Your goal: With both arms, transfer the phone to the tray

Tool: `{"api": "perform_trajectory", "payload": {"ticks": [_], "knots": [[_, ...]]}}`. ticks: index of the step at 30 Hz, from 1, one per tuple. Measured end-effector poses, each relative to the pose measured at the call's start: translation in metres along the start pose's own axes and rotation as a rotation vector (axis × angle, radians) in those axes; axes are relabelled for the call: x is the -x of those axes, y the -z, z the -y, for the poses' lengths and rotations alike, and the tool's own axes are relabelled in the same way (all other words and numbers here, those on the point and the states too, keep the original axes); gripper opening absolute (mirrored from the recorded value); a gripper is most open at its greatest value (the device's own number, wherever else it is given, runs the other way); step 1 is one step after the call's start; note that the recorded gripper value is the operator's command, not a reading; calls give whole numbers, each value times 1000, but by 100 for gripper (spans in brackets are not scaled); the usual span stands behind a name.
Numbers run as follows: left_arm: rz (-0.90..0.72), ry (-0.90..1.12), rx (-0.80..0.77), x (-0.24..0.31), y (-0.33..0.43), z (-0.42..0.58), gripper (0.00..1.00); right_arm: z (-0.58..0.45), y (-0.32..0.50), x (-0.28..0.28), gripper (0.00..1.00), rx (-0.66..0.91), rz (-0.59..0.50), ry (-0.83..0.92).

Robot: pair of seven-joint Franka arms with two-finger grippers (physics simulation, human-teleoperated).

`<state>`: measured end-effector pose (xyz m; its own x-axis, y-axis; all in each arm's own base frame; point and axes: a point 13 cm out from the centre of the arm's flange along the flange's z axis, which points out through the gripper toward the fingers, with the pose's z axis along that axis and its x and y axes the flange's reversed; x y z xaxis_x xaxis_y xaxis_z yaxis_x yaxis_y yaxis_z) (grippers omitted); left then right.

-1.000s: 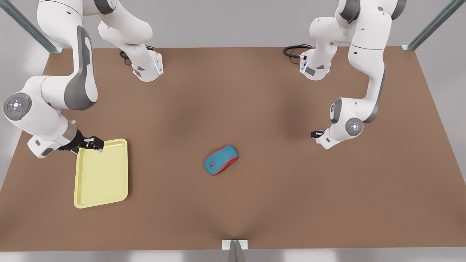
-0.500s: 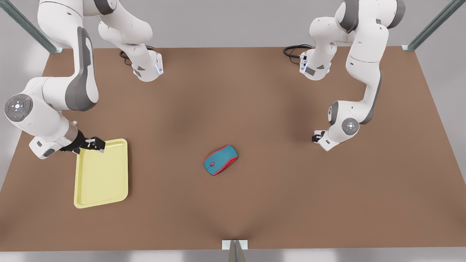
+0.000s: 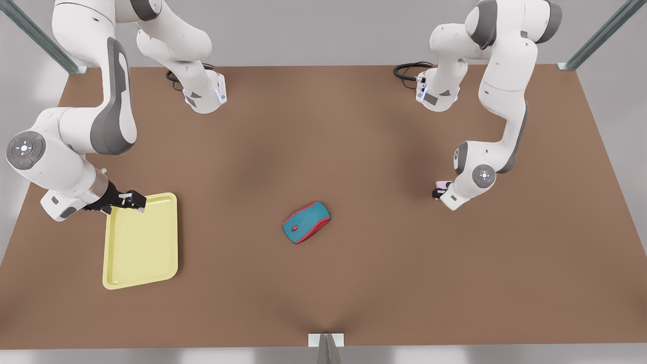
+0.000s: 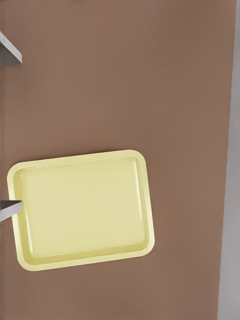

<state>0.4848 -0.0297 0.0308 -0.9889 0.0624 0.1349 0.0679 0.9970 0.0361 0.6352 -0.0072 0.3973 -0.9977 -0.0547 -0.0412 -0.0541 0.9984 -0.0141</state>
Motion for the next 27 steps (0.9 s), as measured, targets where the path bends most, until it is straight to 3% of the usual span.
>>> {"api": "perform_trajectory", "payload": {"ticks": [15,20,27], "knots": [[54,20,-2,28,44,3,77,0,0,0,100,1,0,1],[94,-31,-21,69,91,51,77,0,-1,0,100,2,-1,1],[43,-24,-18,65,103,76,77,0,0,0,100,2,-1,0]]}}
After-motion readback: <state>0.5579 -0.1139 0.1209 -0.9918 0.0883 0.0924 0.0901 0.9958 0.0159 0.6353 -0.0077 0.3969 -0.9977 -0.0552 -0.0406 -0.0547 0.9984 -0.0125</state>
